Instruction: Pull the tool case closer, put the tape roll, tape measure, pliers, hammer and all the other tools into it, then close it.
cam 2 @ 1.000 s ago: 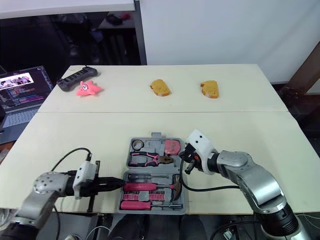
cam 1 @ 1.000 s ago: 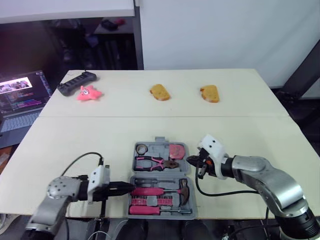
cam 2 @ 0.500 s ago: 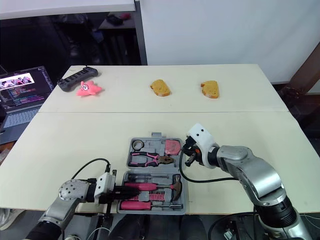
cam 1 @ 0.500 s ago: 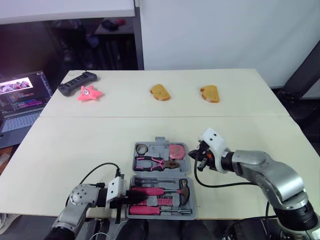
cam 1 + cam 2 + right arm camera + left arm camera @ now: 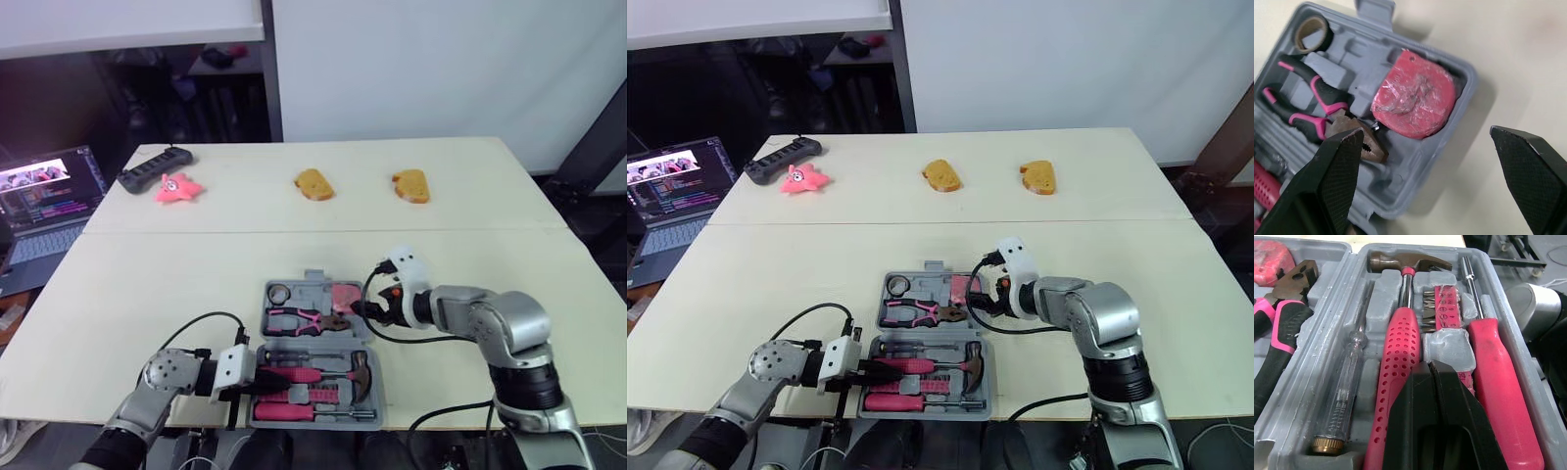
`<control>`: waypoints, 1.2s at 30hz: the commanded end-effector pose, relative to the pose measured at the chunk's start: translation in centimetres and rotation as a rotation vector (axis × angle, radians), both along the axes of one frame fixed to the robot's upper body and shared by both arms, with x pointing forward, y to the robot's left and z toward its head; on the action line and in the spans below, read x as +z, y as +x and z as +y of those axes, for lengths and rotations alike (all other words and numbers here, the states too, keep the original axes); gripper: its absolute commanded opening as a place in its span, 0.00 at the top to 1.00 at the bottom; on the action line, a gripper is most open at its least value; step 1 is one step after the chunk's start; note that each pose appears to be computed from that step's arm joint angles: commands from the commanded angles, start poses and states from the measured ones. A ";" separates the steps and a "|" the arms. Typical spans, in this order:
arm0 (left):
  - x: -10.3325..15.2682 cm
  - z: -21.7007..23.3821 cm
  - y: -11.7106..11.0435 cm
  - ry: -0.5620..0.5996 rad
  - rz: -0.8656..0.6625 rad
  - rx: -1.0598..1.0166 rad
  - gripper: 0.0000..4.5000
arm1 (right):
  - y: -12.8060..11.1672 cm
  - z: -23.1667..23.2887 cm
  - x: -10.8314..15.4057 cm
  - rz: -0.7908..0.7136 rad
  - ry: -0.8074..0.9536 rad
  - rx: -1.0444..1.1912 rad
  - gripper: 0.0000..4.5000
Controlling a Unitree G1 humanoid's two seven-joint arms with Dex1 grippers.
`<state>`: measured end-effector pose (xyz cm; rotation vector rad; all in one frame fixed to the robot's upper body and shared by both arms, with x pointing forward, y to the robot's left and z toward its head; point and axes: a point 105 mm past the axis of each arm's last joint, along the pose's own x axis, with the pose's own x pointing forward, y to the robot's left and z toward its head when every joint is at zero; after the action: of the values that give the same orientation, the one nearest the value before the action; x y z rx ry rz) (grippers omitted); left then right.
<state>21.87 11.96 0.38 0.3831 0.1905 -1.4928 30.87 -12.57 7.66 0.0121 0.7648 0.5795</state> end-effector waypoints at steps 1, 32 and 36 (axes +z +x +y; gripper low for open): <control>-3.4 2.1 -0.7 0.141 0.106 0.065 1.00 | 1.0 -0.2 0.0 0.013 0.036 -0.051 0.01; -2.6 2.6 0.2 0.153 0.071 0.062 1.00 | 1.9 3.0 1.9 0.065 0.513 0.006 0.01; -2.2 2.6 0.7 0.145 0.062 0.077 1.00 | 2.0 2.9 2.2 0.048 0.502 0.018 0.01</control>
<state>22.18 12.24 0.48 0.4192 0.1904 -1.5094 32.88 -11.15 7.73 0.4878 0.7258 0.6758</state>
